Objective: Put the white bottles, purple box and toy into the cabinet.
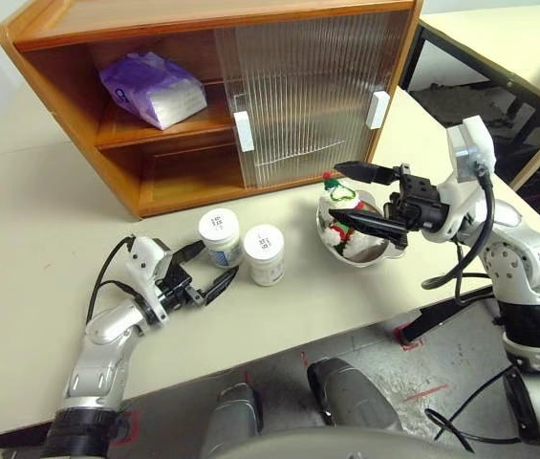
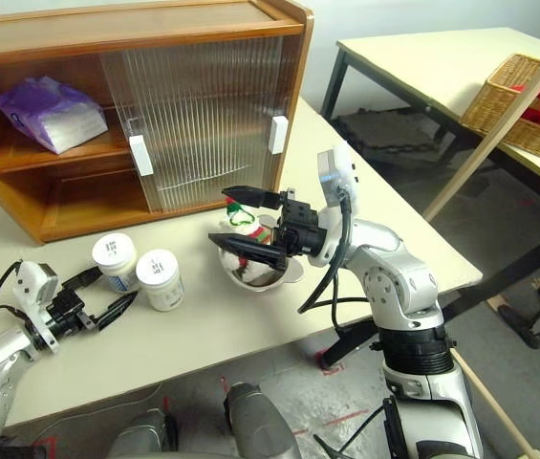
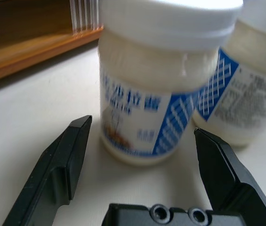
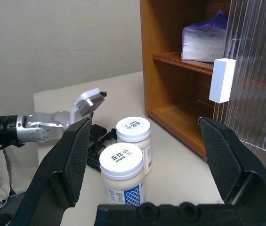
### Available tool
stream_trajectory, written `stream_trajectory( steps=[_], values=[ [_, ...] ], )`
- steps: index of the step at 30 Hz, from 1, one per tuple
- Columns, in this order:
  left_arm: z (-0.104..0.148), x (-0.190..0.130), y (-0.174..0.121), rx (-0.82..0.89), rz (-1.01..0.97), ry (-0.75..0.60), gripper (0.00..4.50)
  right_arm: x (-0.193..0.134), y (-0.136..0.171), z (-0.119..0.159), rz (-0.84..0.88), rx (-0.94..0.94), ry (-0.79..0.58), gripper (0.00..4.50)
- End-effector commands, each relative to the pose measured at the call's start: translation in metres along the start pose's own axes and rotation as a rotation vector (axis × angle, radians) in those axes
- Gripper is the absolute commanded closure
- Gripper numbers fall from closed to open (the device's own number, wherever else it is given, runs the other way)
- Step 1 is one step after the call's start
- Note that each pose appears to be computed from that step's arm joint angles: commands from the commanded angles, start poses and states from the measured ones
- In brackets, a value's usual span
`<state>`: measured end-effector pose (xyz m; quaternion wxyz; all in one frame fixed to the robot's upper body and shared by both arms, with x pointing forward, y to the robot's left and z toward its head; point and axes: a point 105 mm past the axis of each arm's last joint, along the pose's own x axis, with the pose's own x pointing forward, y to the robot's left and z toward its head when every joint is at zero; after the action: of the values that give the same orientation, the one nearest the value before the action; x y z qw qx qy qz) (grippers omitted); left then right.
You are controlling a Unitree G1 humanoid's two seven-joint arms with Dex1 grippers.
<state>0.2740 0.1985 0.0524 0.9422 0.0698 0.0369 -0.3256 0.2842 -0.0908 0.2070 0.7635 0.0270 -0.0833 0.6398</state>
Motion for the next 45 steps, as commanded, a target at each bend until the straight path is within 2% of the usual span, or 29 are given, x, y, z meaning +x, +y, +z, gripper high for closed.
stream_trajectory(
  steps=[1, 8, 11, 13, 14, 21, 25, 32, 35, 38, 45],
  values=[
    [-0.009, 0.001, -0.001, -0.012, -0.006, 0.042, 0.02, 0.0, 0.001, 0.002, 0.006, -0.001, 0.0, 0.0],
    [-0.02, 0.009, -0.012, -0.05, -0.063, 0.091, 0.02, -0.001, 0.002, 0.001, -0.001, -0.002, 0.002, 0.0],
    [-0.022, 0.009, -0.007, -0.056, -0.029, 0.097, 0.67, -0.004, 0.001, 0.003, -0.003, -0.007, 0.006, 0.0],
    [-0.022, 0.009, -0.004, -0.057, -0.021, 0.102, 1.3, -0.005, 0.0, 0.003, -0.003, -0.009, 0.01, 0.0],
    [-0.023, 0.008, -0.004, -0.055, -0.021, 0.105, 1.39, -0.005, 0.0, 0.003, -0.004, -0.01, 0.012, 0.0],
    [-0.016, 0.004, 0.005, -0.046, 0.027, 0.066, 1.39, -0.005, 0.0, 0.002, 0.003, -0.007, 0.016, 0.0],
    [0.003, 0.006, 0.027, -0.009, 0.145, -0.013, 1.39, -0.004, 0.0, 0.002, 0.014, -0.005, 0.015, 0.0],
    [0.024, 0.015, 0.061, 0.022, 0.274, -0.038, 1.39, -0.003, -0.001, 0.003, 0.023, -0.008, 0.019, 0.0],
    [0.035, 0.019, 0.086, 0.019, 0.393, -0.057, 1.39, -0.003, 0.0, 0.003, 0.022, -0.009, 0.017, 0.0],
    [0.036, 0.027, 0.099, 0.032, 0.43, -0.029, 1.39, -0.002, 0.001, 0.003, 0.017, -0.009, 0.014, 0.0],
    [0.038, 0.052, 0.108, 0.026, 0.432, -0.01, 1.39, -0.005, -0.001, 0.004, -0.006, -0.016, 0.013, 0.0]
  ],
)
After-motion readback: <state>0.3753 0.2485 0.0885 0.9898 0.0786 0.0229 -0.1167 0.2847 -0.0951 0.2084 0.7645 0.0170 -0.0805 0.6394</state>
